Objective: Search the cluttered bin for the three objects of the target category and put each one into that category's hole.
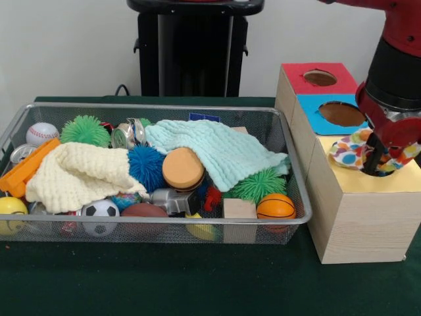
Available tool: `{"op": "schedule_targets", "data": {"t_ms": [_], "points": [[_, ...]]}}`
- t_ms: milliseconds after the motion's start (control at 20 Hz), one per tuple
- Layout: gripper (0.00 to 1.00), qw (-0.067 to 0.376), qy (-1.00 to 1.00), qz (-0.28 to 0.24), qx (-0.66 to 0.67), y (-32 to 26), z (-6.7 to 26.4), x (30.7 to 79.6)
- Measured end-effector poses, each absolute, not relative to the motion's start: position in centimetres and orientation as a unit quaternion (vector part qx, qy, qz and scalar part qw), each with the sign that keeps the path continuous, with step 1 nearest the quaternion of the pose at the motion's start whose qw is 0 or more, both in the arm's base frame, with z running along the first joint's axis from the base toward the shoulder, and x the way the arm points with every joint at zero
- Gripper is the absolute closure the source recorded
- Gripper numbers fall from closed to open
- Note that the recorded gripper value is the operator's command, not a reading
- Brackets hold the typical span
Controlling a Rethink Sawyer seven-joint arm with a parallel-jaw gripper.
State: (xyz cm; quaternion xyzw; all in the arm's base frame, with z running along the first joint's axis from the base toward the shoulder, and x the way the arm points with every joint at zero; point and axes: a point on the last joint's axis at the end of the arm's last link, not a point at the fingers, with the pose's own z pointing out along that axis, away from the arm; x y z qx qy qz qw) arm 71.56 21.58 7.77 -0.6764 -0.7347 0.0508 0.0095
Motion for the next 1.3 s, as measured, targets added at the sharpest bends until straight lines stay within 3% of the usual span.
{"op": "schedule_targets", "data": {"t_ms": [450,850,1300], "points": [[1.0,0.029,-0.735,0.038,-0.676,22.7,7.3,70.8],[1.0,0.027,-0.73,0.003,-0.683,22.7,5.8,71.5],[1.0,0.021,-0.735,0.003,-0.678,22.8,5.6,71.4]]}}
